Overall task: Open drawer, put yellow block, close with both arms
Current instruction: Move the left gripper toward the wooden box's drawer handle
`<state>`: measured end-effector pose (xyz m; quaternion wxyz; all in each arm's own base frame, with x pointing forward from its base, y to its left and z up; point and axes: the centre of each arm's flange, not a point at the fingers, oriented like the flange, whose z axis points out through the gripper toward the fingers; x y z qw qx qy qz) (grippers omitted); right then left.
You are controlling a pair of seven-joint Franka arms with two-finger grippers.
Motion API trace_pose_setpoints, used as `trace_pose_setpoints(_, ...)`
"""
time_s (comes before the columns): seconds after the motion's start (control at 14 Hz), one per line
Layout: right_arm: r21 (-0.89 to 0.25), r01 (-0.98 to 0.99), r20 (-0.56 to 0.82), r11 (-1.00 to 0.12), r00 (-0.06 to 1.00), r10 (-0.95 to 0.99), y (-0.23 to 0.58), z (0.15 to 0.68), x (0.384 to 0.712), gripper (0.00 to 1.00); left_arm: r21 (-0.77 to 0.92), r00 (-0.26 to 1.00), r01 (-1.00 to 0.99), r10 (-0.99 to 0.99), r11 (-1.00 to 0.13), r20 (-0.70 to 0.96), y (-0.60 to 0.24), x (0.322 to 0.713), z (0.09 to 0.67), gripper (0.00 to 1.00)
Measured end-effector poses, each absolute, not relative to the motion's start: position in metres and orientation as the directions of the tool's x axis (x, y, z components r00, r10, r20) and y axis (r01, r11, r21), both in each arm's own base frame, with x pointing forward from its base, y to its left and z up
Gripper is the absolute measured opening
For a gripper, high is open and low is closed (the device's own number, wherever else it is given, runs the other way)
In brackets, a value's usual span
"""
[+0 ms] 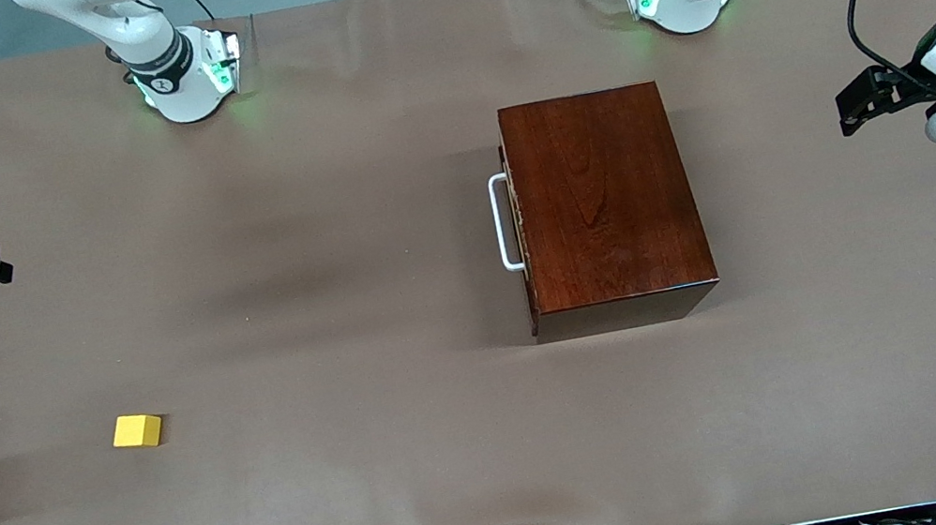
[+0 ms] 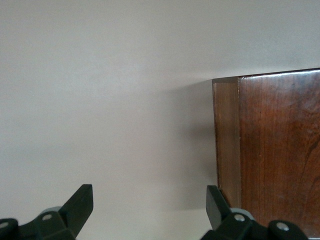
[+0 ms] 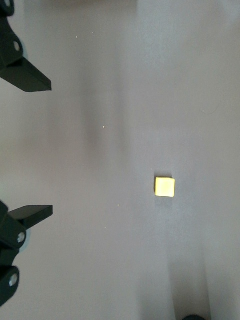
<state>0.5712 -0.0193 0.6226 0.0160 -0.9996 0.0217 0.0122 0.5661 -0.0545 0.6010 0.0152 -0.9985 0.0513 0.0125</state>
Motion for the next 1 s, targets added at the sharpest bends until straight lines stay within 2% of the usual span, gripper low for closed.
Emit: trace_pose_setpoints(1.0,-0.032,-0.044,-0.025,-0.999,0.999,-0.043,-0.0192,0.6226,0.5712,1.0,-0.026,0.997,-0.073,-0.072,-0.997,-0.037,-0.0518,0.5721,0.591,1.0)
